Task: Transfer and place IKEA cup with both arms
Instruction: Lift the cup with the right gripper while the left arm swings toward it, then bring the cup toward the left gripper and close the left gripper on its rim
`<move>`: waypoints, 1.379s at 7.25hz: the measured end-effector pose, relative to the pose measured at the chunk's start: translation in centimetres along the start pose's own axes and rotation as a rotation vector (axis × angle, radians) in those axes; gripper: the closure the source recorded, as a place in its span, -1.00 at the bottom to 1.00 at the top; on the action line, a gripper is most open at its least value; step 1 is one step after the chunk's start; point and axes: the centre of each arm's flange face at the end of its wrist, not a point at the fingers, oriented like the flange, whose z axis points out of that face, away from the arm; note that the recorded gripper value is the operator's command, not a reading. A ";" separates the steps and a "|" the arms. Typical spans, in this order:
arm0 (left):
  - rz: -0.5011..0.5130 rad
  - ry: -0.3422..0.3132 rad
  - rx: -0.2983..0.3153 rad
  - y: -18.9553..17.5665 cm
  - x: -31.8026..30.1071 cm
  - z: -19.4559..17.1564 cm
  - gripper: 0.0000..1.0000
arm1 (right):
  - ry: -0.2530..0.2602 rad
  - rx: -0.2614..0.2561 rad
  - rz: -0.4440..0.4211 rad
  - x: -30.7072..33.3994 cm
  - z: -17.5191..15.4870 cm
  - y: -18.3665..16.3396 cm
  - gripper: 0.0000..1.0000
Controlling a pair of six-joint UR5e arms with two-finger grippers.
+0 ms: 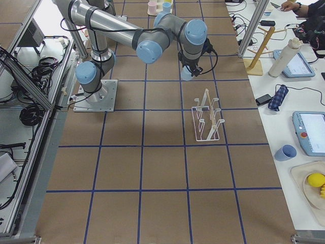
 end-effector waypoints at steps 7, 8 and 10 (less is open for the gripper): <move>-0.171 0.954 -0.094 1.0 -2.8 14.0 -1.00 | -0.784 0.168 0.617 -7.4 5.2 1.2 0.37; -0.185 1.057 -0.116 1.6 -1.7 15.4 -1.00 | -0.835 0.180 0.662 -8.1 5.7 1.3 0.37; -0.188 1.204 -0.190 2.7 1.8 17.0 -1.00 | -0.909 0.205 0.645 -9.5 6.2 1.8 0.37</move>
